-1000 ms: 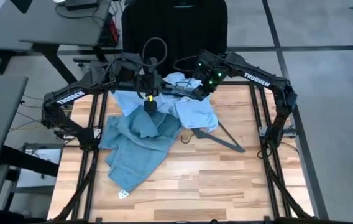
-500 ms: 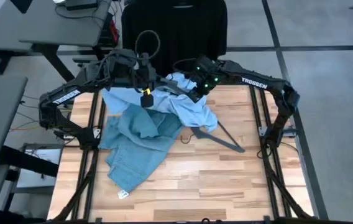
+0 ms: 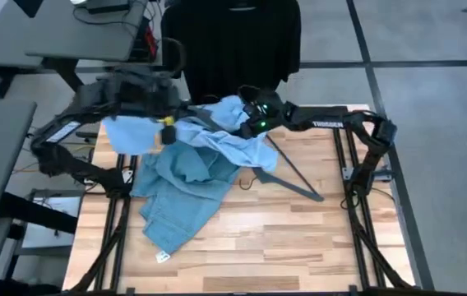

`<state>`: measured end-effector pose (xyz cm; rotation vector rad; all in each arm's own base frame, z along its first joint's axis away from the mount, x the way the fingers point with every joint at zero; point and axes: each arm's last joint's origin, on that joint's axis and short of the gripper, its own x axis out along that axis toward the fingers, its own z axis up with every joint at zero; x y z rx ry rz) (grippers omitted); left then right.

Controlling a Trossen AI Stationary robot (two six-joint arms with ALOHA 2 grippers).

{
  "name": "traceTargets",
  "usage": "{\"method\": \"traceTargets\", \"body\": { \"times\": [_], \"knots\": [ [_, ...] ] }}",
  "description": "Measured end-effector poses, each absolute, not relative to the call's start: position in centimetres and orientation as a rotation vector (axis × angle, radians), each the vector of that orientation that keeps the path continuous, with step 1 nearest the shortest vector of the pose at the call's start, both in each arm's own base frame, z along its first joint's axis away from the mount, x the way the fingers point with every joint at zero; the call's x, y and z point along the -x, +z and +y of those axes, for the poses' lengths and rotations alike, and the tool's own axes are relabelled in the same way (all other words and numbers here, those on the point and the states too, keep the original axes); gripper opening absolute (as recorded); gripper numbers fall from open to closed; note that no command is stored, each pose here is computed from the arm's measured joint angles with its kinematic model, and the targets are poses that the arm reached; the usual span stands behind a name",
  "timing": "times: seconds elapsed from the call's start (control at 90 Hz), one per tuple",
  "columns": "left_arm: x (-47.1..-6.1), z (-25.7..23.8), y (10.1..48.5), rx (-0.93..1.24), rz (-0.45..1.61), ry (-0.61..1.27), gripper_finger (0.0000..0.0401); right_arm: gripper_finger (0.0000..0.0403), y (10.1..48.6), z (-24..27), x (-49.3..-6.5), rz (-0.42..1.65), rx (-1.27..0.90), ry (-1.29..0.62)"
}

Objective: Hang clothes
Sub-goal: Unhang the blue shirt from the rack

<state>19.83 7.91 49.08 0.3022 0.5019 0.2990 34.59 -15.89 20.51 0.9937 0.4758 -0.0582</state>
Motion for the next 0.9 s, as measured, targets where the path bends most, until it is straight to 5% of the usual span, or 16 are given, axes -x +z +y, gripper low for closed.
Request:
{"method": "traceTargets", "body": {
  "times": [0.233,0.711,0.767,0.833,0.9],
  "knots": [
    [-20.8,8.5,48.6,-0.266,0.506,0.279,0.0027,0.0000,18.6,-14.1,-34.2,0.315,-1.099,-0.016],
    [-21.2,8.8,51.0,-0.339,0.274,0.343,0.0029,0.0000,22.0,-12.1,-35.2,-0.066,-0.838,0.150],
    [-21.2,8.9,52.5,-0.394,0.134,0.401,0.0023,0.0000,22.6,-12.2,-35.1,-0.102,-0.824,0.174],
    [-20.2,8.7,57.9,-0.485,-0.430,0.547,0.0002,0.0000,22.9,-12.1,-35.1,-0.117,-0.818,0.203],
    [-18.4,7.9,58.9,-0.493,-0.509,0.542,0.0006,0.0000,22.9,-11.6,-35.3,-0.107,-0.812,0.215]
  ]
}}
